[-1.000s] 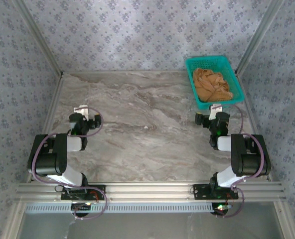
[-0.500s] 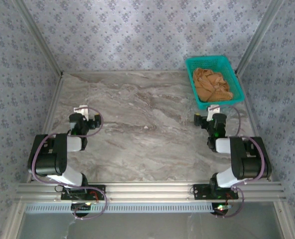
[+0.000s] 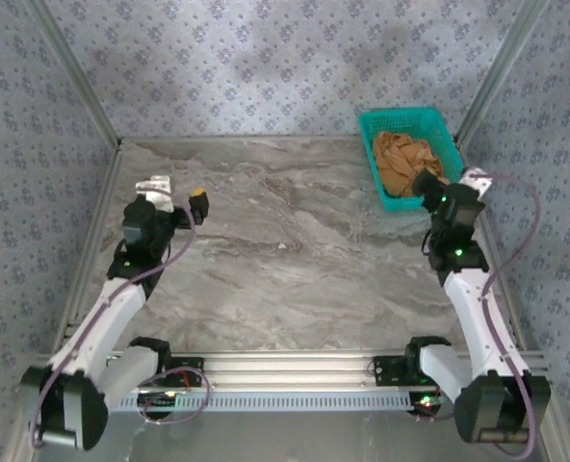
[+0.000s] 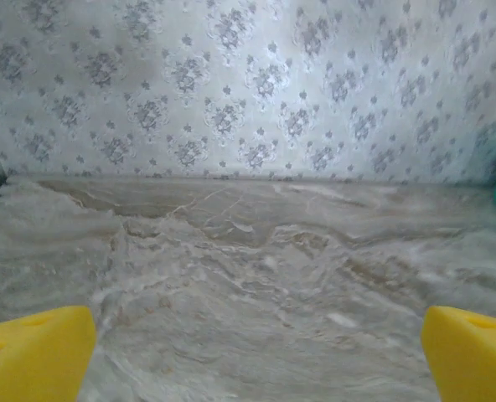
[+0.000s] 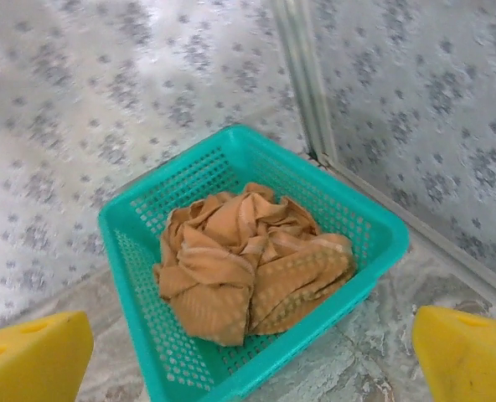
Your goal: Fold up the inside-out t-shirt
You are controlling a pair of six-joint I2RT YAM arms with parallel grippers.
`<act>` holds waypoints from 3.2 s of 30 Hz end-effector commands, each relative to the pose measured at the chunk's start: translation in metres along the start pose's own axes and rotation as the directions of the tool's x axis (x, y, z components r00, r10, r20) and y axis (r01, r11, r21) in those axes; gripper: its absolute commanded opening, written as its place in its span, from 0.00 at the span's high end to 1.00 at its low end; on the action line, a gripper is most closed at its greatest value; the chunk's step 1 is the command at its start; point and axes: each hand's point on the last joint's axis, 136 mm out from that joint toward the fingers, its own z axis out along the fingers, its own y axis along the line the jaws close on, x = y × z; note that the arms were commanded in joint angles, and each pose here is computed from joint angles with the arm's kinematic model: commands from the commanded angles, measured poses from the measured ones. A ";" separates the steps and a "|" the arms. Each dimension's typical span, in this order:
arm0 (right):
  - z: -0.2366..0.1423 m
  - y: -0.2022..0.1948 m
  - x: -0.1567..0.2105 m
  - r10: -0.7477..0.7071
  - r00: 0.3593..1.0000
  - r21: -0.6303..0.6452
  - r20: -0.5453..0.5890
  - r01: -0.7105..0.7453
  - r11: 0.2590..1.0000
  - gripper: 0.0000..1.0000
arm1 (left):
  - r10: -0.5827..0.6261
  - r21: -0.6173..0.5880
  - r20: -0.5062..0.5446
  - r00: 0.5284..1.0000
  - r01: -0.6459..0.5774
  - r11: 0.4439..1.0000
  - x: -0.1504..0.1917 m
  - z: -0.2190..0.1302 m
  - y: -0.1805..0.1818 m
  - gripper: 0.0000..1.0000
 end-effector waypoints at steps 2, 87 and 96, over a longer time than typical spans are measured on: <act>0.035 0.012 0.041 0.118 0.949 0.024 -0.292 -0.116 0.993 0.00 | -0.420 -0.295 -0.142 0.896 0.367 0.882 0.087 -0.018 0.046 0.00; 0.122 0.096 -0.074 0.343 0.933 0.274 -0.104 -0.305 0.912 1.00 | -0.412 -0.172 -0.401 0.818 0.374 0.911 0.147 0.021 0.010 0.07; 0.021 0.179 -0.186 0.328 0.944 -0.198 -0.046 -0.331 0.923 1.00 | -0.326 0.022 -0.513 0.794 0.392 0.920 0.136 0.004 -0.059 0.10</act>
